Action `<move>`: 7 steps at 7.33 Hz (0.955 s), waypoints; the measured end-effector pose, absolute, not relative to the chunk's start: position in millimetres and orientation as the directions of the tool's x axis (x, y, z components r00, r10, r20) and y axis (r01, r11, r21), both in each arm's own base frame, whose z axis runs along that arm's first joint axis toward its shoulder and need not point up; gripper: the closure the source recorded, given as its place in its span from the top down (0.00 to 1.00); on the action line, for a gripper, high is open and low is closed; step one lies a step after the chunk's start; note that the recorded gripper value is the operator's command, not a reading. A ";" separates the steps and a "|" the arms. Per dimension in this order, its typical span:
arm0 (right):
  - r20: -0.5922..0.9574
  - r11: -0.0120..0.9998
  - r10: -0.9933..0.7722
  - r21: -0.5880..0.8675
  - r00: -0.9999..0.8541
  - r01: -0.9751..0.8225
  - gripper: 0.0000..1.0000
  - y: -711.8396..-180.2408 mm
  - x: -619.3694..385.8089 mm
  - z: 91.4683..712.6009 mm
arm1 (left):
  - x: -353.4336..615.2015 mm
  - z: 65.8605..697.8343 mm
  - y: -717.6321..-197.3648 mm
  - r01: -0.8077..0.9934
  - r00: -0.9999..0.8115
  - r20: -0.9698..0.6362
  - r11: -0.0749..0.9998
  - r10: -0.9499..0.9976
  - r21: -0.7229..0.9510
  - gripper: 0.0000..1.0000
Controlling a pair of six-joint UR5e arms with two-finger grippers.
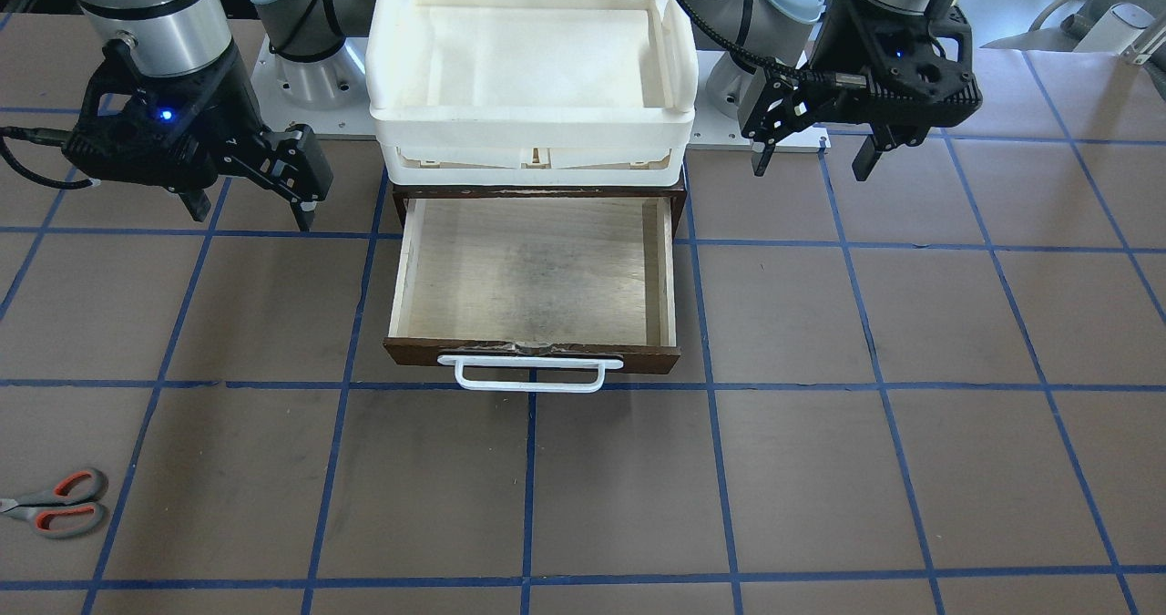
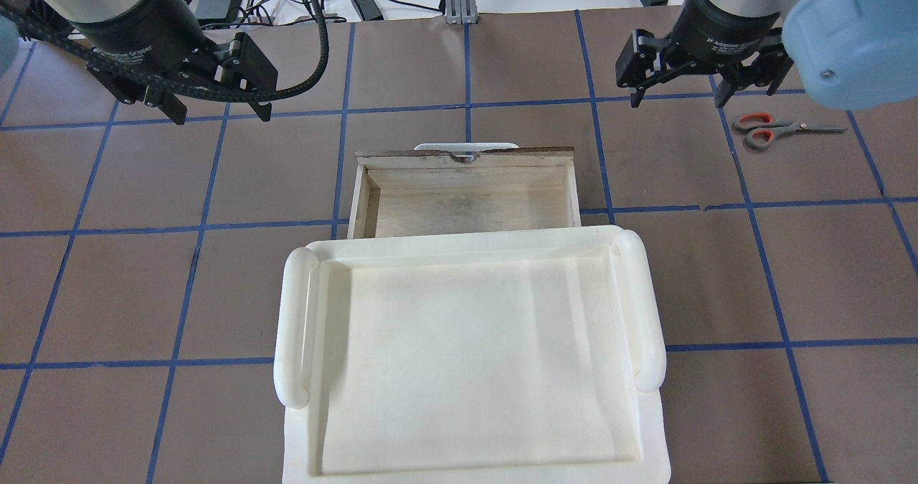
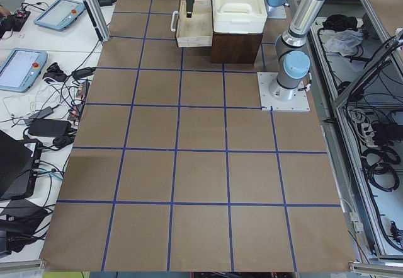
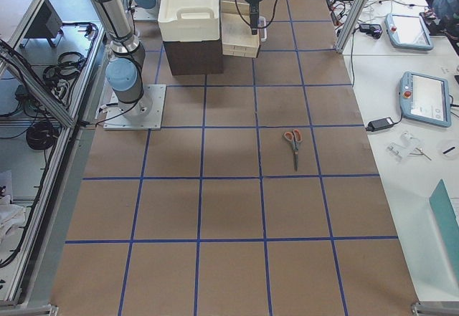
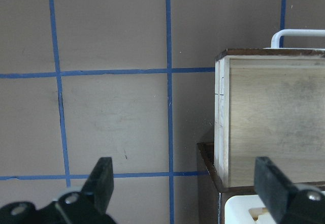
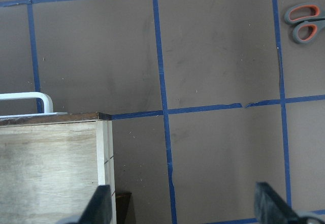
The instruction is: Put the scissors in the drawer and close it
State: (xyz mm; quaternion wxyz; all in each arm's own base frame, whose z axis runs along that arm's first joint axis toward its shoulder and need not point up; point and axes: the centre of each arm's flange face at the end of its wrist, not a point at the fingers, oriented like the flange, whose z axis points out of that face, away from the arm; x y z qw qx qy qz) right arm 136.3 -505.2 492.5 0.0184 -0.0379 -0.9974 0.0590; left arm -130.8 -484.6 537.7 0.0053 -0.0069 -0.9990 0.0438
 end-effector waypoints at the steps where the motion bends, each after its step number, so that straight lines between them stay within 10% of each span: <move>1: 0.033 0.991 0.075 -0.117 -0.997 0.070 1.00 -505.0 136.2 492.3 | -130.8 537.7 -484.6 0.015 -1.000 0.010 0.996 0.016 -0.088 1.00; 7: 0.041 0.992 0.068 -0.113 -0.997 0.063 1.00 -505.6 134.9 491.1 | -130.4 539.4 -483.2 0.018 -1.000 0.006 0.996 0.018 -0.091 1.00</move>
